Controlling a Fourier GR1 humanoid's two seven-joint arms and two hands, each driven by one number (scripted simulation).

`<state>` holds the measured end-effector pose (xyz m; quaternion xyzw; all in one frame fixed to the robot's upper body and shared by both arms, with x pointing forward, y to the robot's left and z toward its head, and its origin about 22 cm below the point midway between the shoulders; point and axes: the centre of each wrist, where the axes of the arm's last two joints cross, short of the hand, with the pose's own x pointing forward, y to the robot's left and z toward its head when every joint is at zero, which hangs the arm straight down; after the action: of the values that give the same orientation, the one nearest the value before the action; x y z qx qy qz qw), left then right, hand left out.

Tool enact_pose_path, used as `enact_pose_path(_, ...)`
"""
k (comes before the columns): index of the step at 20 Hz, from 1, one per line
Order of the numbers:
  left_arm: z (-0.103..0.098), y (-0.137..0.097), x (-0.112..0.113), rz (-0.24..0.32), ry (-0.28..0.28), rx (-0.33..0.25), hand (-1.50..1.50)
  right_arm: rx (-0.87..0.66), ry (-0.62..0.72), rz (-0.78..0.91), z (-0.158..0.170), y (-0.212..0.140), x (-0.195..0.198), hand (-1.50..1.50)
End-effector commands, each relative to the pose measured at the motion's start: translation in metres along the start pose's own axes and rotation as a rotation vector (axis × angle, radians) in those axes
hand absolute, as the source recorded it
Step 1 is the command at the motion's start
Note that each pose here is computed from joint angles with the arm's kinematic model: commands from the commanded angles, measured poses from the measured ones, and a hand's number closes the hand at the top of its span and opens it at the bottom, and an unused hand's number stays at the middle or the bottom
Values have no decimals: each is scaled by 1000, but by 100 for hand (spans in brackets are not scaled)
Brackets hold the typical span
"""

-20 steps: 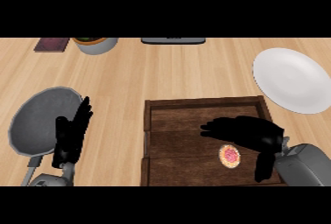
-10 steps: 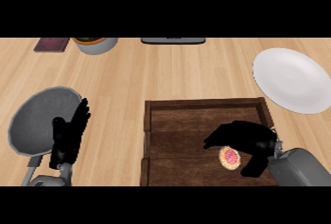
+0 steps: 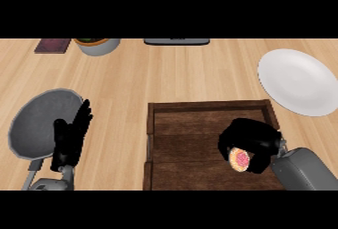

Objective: Pick the cupcake from the tray and place it in the plate

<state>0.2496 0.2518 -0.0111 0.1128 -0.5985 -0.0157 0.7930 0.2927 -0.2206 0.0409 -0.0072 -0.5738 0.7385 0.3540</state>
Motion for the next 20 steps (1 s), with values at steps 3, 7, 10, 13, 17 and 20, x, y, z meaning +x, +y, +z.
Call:
enact_pose_path(3,15,0,2,2,8,8,0,-205,52,25,6,-11,-10,150)
enact_pose_path(7,2,-4,6,-1,-13,2,0,-428,482,-88,23,-28,-48,150)
enact_pose_path(10,4,-6,0,-2,-10,5,0,-586,724,-135,27,-39,-60,150)
enact_pose_path(13,9,7,-13,1,-11,-8,0,-680,780,-68,23,-58,-64,150)
enact_pose_path(17,-3,-9,-3,1,5,-11,0,-935,763,-67,35,-98,-64,150)
enact_pose_path(20,1,10,-2,-18,12,0,0,-1045,837,17,69,-93,-67,150)
